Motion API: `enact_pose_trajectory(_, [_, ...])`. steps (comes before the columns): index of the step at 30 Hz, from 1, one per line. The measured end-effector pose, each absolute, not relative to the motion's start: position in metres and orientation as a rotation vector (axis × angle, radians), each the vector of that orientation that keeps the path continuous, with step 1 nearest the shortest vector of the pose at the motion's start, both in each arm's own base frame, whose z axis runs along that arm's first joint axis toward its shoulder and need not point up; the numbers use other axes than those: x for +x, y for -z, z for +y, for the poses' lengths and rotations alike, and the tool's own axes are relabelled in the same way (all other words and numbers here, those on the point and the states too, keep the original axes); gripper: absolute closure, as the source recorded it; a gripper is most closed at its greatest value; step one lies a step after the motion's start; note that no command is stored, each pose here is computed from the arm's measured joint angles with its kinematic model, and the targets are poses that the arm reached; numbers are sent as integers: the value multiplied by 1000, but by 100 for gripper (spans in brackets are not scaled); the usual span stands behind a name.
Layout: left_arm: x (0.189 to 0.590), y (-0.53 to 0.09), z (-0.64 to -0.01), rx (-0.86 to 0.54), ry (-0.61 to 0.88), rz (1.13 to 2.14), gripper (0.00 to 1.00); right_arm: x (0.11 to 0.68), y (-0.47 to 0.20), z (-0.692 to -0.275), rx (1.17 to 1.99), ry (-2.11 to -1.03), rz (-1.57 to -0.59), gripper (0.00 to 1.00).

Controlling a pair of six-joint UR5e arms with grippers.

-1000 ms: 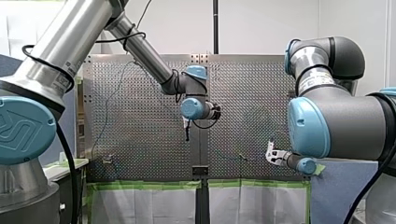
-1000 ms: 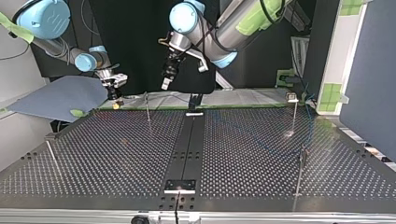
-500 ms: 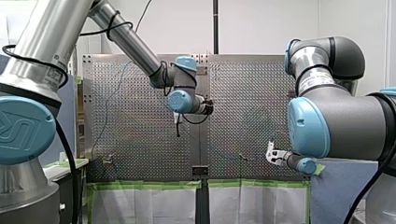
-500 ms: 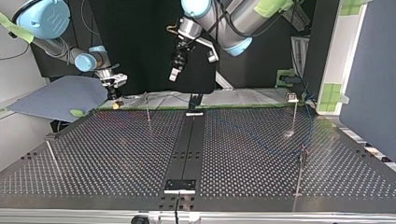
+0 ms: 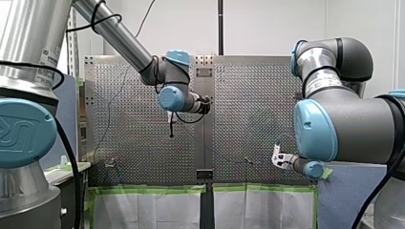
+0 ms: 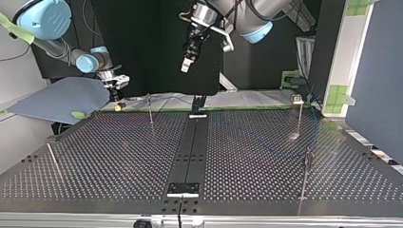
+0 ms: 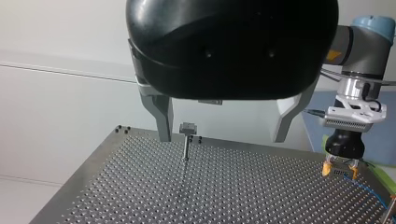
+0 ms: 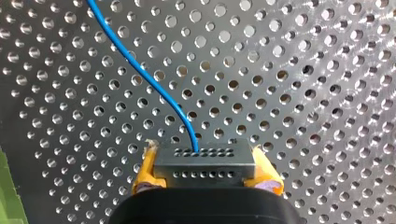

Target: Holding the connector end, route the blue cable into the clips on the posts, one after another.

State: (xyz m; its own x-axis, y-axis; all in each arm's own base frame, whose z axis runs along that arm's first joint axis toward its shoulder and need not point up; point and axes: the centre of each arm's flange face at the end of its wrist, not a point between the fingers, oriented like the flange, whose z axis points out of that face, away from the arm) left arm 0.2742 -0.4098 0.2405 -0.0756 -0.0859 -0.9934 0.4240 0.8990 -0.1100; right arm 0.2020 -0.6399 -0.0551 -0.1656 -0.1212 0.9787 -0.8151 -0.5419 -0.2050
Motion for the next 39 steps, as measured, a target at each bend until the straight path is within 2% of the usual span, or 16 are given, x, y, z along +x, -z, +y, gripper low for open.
enact_pose_trajectory(16, [239, -256, -375, 261, 438, 1579, 0, 198, 53, -645, 1563, -1729, -1076, 100])
enact_pose_trajectory(29, [238, -261, -374, 256, 442, 1569, 0, 192, 51, -652, 1517, -1669, -1079, 100])
enact_pose_trajectory(39, [237, -261, -374, 256, 443, 1568, 0, 190, 51, -653, 1517, -1660, -1077, 100])
